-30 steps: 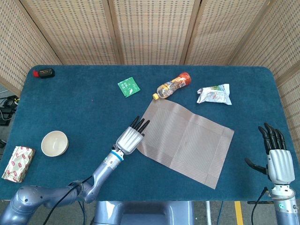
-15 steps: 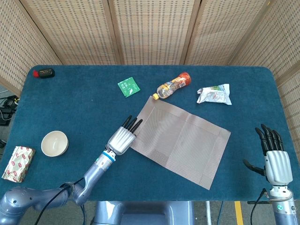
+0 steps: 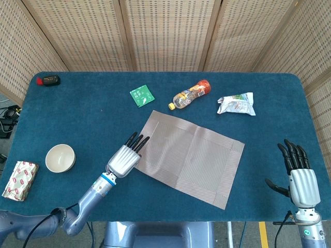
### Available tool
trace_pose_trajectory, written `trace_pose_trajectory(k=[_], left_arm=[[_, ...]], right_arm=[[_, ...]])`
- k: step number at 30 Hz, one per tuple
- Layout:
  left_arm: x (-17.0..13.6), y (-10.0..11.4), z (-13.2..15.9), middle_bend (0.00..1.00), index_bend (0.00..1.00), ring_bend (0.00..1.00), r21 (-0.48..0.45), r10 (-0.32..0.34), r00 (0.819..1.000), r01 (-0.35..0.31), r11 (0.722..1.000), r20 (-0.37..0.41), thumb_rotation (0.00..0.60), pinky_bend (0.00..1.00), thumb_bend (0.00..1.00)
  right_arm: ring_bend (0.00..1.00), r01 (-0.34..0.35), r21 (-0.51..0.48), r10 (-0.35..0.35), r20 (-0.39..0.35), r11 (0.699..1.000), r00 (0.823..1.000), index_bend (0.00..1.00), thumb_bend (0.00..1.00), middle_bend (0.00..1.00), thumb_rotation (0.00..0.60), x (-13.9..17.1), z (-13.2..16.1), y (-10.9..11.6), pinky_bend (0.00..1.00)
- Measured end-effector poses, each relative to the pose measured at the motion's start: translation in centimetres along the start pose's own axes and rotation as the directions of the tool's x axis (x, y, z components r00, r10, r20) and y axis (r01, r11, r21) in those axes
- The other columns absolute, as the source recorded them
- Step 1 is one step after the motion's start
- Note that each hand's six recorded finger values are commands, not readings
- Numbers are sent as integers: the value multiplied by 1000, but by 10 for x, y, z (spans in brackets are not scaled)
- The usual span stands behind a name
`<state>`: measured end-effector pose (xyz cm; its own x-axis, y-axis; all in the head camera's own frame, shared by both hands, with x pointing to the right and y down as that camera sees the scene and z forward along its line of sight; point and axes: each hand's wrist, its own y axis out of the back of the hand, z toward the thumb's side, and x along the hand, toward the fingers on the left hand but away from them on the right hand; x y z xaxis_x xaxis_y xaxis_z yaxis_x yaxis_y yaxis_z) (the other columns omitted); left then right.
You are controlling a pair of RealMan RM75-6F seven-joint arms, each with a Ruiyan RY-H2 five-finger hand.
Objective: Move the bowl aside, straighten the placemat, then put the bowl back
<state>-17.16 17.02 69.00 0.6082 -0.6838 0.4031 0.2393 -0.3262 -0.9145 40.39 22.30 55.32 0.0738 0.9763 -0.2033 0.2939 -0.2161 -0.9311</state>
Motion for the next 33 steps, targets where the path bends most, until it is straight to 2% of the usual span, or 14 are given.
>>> trace_pose_trajectory(k=[12,19,25,33], left_arm=[[-68,22,23,0,675,0,31,-52,995,50,998,89,600,0,546],[-115,29,43,0,674,0,36,-120,975,115,993,186,600,0,544],[-132,24,54,0,654,0,41,-170,953,165,985,251,600,0,540],[-139,18,59,0,636,0,0,-203,937,211,977,283,600,0,536]], right_arm=[[0,17,-10,-18,-29,1000,999,41,186,0,600,7,9,6,0],[0,23,-15,-24,-48,1000,999,45,186,0,600,13,15,10,0],[0,25,-16,-26,-59,1000,998,45,185,0,600,16,18,11,0],[0,25,-12,-26,-57,1000,998,45,186,0,600,16,18,10,0]])
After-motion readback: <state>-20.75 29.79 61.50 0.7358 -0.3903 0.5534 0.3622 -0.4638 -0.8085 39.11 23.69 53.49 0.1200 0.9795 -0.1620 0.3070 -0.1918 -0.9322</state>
